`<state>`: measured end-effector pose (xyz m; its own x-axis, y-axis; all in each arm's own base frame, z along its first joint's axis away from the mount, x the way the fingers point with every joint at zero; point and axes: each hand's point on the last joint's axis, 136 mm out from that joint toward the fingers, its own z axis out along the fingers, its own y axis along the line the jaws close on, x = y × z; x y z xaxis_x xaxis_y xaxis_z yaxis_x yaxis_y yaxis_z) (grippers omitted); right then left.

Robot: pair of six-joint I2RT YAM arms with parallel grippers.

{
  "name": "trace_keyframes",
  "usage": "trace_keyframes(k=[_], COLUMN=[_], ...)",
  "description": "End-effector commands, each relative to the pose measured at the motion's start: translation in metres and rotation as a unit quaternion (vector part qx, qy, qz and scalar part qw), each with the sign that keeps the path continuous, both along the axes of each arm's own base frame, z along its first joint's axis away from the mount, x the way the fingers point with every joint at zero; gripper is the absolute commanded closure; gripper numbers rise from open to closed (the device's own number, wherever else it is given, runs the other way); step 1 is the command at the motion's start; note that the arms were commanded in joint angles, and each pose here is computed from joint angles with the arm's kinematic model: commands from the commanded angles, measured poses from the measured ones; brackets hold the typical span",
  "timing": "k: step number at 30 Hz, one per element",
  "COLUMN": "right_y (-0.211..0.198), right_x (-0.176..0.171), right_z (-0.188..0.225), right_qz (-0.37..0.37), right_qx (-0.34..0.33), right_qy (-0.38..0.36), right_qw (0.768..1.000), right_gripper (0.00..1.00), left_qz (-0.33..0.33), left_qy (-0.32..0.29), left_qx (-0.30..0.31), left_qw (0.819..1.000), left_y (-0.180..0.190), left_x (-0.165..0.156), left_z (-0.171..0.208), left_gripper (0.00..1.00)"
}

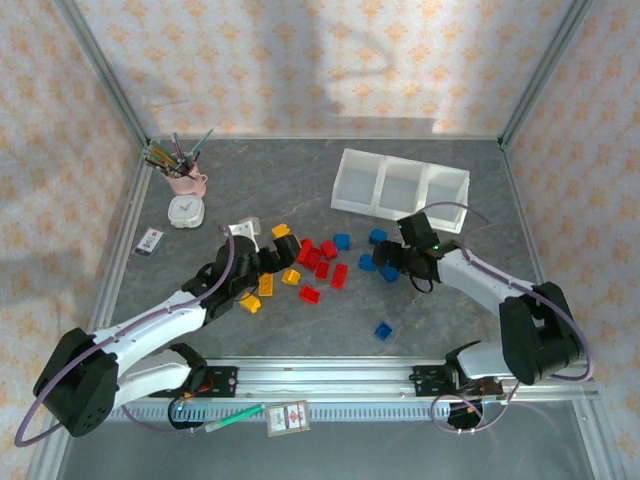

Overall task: Sort the legos into containers by color
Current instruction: Pick up the lego from the center of the table.

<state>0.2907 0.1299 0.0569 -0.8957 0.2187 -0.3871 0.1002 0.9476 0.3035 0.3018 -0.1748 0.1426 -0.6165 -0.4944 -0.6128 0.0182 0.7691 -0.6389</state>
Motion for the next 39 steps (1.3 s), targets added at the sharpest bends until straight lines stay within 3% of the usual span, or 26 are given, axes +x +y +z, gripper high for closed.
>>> trace_keyframes(k=[1,13,20,31,39], right_y=[0.009,0.038,0.019,0.023,0.023], right_x=[0.0,-0.022,-0.02,-0.01,-0.01], right_z=[-0.005,-0.012,-0.017,-0.026,-0.019], right_qz=[0.035,0.069,0.024,0.028,0.033], right_qx=[0.0,0.01,-0.061,-0.088,-0.089], right_qy=[-0.006,0.001,-0.003,0.0,-0.006], right_qw=[0.999,0.998,0.998,0.996,0.996], right_gripper=[0.16,0.32,0.35,0.53,0.73], left_qz=[0.005,0.007,0.009,0.011,0.003], left_qy=[-0.027,-0.03,-0.041,-0.041,-0.047], left_qx=[-0.018,0.014,0.019,0.036,0.037], left_qw=[0.999,0.999,0.999,0.998,0.998], left_y=[-0.006,0.001,0.005,0.007,0.005], left_x=[0.009,0.007,0.006,0.007,0.008], left_z=[0.019,0.025,0.032,0.031,0.038], left_gripper=[0.01,0.01,0.01,0.01,0.01])
